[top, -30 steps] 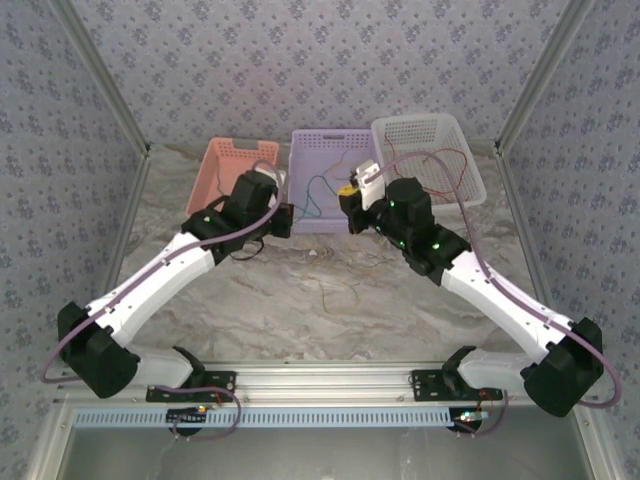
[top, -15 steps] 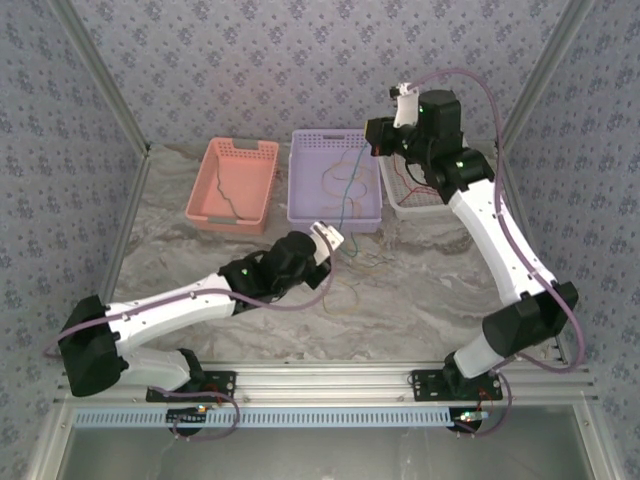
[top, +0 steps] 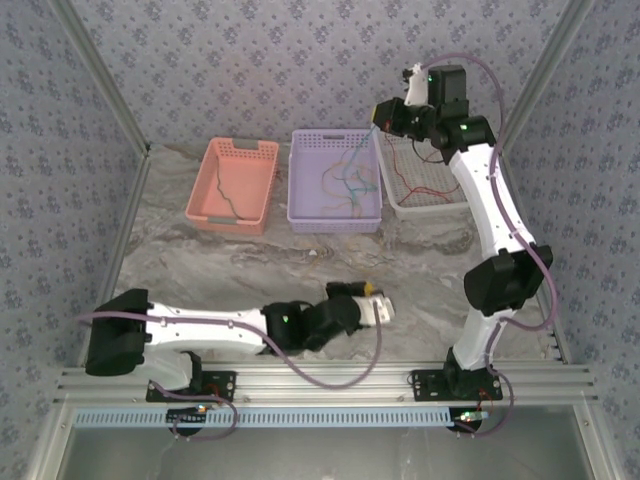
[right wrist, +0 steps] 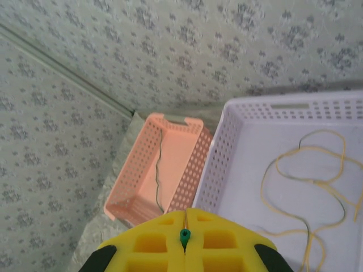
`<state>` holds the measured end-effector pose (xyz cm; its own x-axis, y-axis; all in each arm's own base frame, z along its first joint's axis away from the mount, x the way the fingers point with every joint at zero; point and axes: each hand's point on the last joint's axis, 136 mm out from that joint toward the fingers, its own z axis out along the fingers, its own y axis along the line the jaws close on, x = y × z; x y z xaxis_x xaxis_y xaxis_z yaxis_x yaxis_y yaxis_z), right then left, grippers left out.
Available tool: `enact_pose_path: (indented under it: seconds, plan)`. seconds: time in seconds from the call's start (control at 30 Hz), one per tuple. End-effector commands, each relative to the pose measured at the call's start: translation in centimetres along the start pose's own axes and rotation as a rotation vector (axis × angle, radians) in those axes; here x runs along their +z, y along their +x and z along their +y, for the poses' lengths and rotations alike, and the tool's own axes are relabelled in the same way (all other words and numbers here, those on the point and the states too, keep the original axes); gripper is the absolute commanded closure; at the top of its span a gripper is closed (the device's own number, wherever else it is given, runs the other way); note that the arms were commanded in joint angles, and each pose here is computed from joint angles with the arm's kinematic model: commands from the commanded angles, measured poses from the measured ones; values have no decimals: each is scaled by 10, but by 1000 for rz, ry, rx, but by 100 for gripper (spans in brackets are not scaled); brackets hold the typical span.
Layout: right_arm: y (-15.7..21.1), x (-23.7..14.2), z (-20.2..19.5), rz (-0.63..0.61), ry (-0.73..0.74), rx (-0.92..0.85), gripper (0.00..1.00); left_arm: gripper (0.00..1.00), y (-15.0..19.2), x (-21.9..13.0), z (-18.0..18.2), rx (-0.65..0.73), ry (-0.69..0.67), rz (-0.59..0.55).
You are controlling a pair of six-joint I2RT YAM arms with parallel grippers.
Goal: Untangle the cables
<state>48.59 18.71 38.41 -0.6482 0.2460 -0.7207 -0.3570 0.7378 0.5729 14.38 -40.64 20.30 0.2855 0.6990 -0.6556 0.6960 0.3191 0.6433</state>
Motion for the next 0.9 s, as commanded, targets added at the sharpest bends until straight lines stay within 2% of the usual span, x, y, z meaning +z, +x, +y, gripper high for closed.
enact_pose_path:
  seconds: [0.0,0.13,0.23,0.3,0.33,0.47,0.53,0.6,0.7,0.87]
  plan:
    - [-10,3,11,-2,-73,20,100,100,-11,-1,-11,148,-17,7]
    - [-2,8,9,23,-78,22,100,100,-18,1,1,143,-92,-1]
    - [-4,-1,10,-12,-66,8,100,100,-19,-7,31,-21,-153,-13]
    - [-5,-7,13,-32,-69,-7,100,100,-14,-22,65,-228,-207,-29]
    - [-6,-11,15,-46,-68,-13,100,96,-6,-30,84,-368,-225,-41]
    - [-2,-21,19,-82,-73,-33,100,59,42,-67,155,-1012,-270,-109]
    - [2,-24,21,-105,-74,-42,100,45,76,-89,180,-1308,-314,-141]
    - [5,-28,25,-126,-82,-45,100,36,95,-103,191,-1528,-282,-211]
    - [12,-32,29,-151,-86,-46,100,25,119,-118,198,-1789,-266,-285]
    - [23,-41,38,-191,-80,-67,100,23,126,-107,190,-2027,-170,-256]
